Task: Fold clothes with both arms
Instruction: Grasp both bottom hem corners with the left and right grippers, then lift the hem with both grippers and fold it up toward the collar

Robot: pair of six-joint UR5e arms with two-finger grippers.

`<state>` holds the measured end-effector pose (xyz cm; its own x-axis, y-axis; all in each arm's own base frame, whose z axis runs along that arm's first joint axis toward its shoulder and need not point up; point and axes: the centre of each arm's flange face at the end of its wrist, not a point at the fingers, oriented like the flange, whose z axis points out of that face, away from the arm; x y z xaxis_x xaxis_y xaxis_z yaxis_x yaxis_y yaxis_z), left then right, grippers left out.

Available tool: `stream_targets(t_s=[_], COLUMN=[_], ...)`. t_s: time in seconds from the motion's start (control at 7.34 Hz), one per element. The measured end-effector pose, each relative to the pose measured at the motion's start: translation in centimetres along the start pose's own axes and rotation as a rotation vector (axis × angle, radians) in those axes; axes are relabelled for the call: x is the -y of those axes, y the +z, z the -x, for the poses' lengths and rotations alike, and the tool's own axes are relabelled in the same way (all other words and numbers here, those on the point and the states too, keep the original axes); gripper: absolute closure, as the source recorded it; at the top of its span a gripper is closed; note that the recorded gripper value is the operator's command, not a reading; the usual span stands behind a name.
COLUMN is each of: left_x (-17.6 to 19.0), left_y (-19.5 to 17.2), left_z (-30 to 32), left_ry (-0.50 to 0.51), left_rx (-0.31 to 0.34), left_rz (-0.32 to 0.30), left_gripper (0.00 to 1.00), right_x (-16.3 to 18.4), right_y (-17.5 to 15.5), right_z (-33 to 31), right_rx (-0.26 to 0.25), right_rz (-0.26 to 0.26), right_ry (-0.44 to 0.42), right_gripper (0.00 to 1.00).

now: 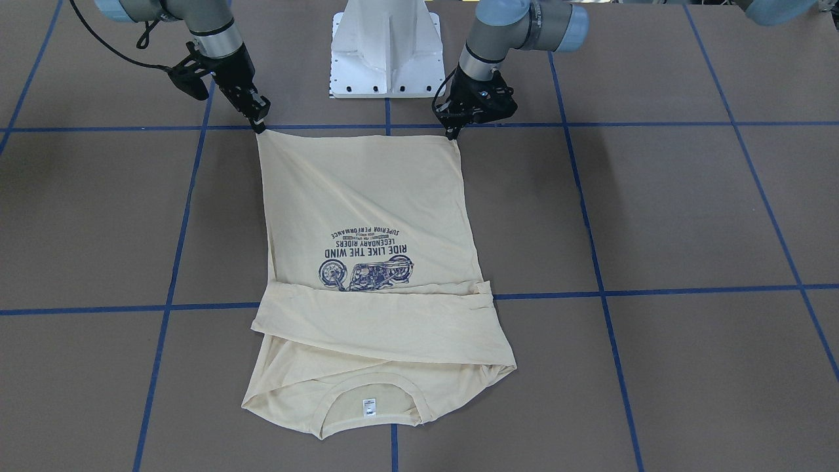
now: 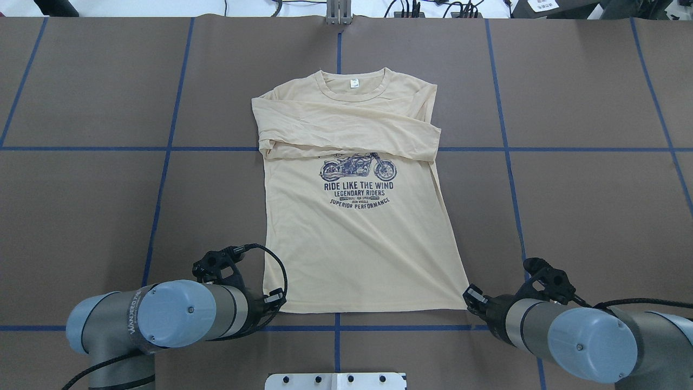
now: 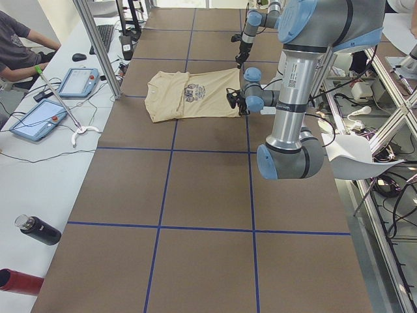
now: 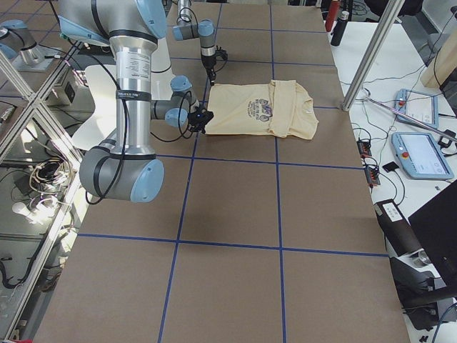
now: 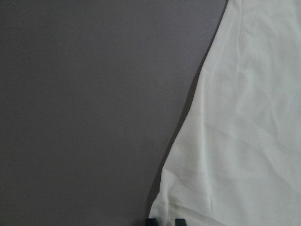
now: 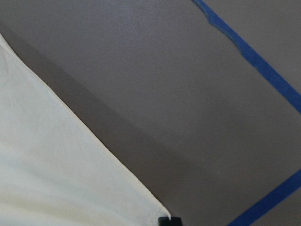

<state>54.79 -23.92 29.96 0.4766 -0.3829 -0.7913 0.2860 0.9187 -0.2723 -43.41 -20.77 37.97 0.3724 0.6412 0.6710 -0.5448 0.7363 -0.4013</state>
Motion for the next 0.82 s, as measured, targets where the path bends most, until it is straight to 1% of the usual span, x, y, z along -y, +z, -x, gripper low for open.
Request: stream_targets(t_s=[0.27, 0.41, 0.55, 0.82], left_x=[0.1, -0.1, -0.3, -0.3], left_y=[-1.0, -2.6, -4.5, -7.1], left_z=[-0.3, -0.7, -0.8, 0.2], left_ry=[0.0, 0.006, 0.015, 0.029], left_rx=[-0.004, -0.003, -0.005, -0.012], left_rz=[0.003, 0.012, 0.023, 0.038], left_gripper=[1.0, 1.0, 1.0, 1.0], right_x=[-0.2, -0.4, -0.9, -2.6], right_y=[-0.1, -0.2, -0.6, -2.4], right_z=[0.1, 0.2, 0.2, 0.3], right_rx=[0.003, 0.005, 0.008, 0.024], right_rz=[0.004, 0.008, 0.02, 0.065], right_ry=[0.0, -0.002, -0.006, -0.021], right_gripper=[1.0, 1.0, 1.0, 1.0])
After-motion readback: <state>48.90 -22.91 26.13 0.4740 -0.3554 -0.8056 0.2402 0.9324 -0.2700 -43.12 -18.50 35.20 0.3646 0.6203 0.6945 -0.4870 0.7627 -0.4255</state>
